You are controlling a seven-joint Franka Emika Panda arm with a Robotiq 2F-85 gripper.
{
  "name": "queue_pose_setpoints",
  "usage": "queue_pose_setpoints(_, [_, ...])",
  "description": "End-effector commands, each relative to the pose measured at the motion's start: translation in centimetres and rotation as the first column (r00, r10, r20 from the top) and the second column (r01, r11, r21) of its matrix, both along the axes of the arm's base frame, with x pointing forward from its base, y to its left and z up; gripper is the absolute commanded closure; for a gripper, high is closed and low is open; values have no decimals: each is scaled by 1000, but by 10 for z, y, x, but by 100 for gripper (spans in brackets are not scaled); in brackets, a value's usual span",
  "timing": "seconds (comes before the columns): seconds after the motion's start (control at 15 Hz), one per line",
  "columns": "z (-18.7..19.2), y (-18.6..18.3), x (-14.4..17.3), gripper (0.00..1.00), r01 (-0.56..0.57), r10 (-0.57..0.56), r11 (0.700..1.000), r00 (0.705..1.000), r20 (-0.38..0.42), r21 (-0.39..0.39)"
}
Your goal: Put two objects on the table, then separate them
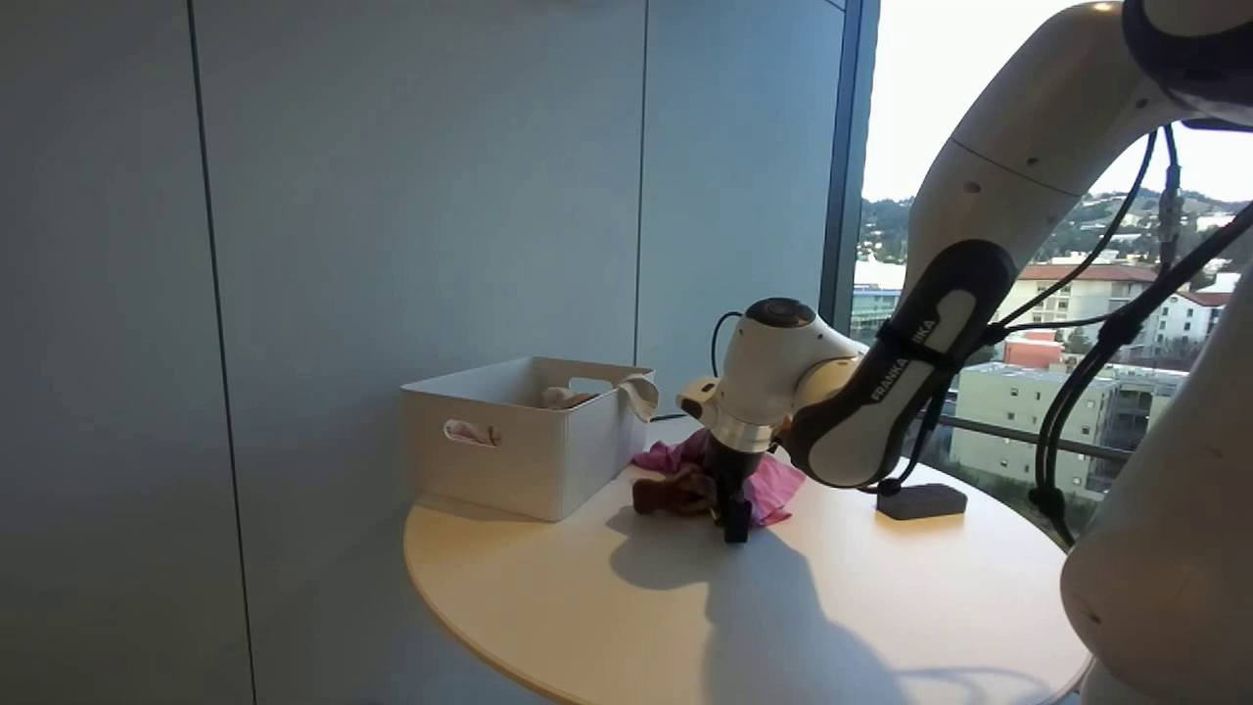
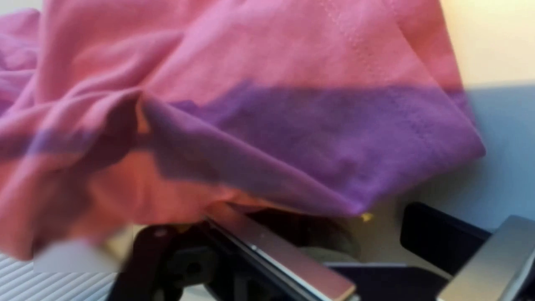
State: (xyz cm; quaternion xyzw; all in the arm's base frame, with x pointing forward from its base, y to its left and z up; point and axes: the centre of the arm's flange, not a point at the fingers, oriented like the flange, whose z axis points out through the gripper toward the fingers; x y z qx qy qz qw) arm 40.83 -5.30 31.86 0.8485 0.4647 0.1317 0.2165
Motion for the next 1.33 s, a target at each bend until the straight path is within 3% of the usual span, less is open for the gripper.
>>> queue_pose_setpoints(0.0, [-6,0,6,40,-72,72,997,997,2,7])
queue_pose_setpoints(0.27, [5,-4,10,72,-79,80,997,996,31,-5])
queue_pose_setpoints(0.4, [11,-6,14,82,-68,68,998,997,43,0])
queue_pose_setpoints(0.6, [16,-10,16,86,-56,55,998,997,55,5])
queue_pose_setpoints(0.87, [25,-5,14,80,-66,64,997,996,54,29])
queue_pose_setpoints(0.93, [30,-4,14,80,-70,69,996,997,37,53])
queue_pose_setpoints(1.0, [40,-2,11,81,-102,103,987,995,-8,126])
queue_pose_setpoints(1.27, [51,4,-2,82,-180,185,958,983,-2,222])
